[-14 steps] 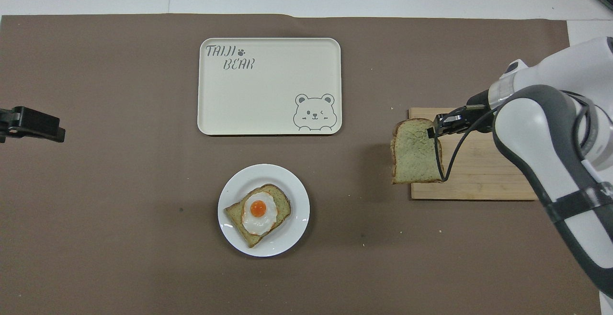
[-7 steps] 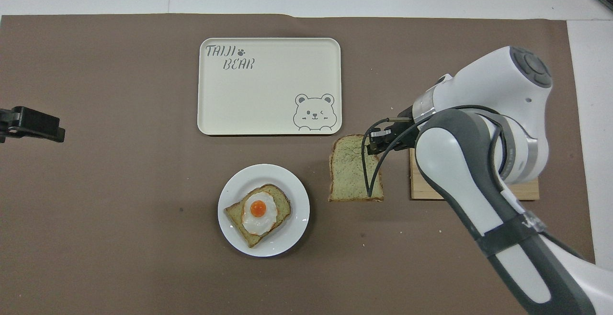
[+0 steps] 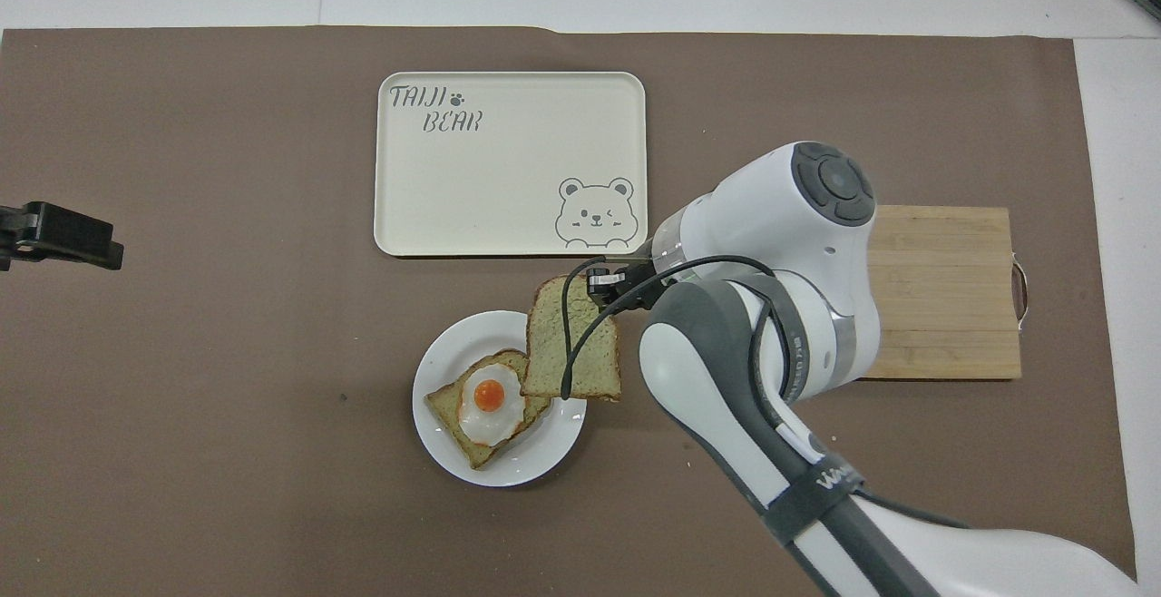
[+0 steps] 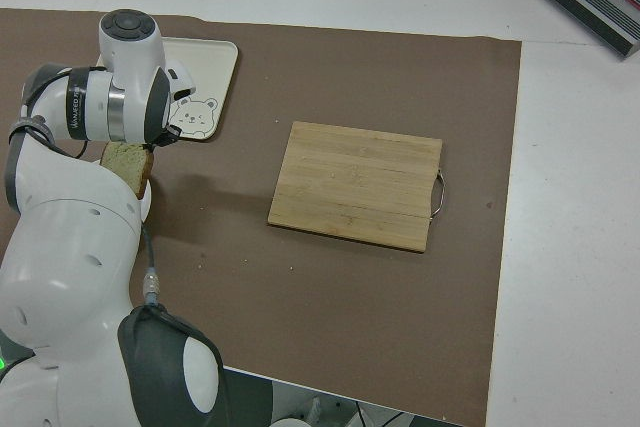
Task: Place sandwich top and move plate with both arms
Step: 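Lift the bread slice with the right gripper toward the egg plate, then lower the bread onto the egg toast and open the right gripper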
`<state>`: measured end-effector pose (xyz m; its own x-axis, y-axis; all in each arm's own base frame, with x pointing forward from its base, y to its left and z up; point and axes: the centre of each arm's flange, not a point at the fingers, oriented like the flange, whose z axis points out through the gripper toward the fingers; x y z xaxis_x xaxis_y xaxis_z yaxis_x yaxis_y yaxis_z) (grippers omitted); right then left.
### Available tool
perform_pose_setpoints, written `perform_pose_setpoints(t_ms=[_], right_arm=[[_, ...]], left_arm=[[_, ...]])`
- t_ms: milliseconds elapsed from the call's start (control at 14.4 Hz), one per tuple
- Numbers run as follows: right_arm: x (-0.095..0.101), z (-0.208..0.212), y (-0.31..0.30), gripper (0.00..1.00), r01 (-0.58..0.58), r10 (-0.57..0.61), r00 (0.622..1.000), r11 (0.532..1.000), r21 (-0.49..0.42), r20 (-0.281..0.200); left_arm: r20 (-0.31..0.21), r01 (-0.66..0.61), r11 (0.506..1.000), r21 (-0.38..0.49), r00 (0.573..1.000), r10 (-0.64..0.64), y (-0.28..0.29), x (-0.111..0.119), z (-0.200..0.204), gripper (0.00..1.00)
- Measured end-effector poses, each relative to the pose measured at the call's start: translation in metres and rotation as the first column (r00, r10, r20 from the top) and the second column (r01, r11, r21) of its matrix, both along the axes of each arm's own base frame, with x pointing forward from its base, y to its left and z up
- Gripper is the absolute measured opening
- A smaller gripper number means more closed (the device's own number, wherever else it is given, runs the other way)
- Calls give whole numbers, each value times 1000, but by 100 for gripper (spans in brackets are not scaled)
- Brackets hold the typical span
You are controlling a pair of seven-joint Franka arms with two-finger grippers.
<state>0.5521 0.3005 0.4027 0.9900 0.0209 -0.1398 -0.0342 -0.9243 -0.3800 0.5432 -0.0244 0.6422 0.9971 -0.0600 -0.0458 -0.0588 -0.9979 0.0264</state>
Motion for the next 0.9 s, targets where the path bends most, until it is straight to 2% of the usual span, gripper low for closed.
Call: perform_pose_setpoints(t_ms=[347,764,903], right_arm=[[-14,-28,46,7,-47,47,998,999,-2,30],[-48,-39,92,7,-131,131,991,991,-10,23],[-56,-44,100,7,-138,138,990,990,-10,40]], left_arm=[[0,0,1000,0,1000,0,0,0,0,100],[0,0,1000,0,1000,0,0,0,0,100],[0,0,1000,0,1000,0,0,0,0,100]])
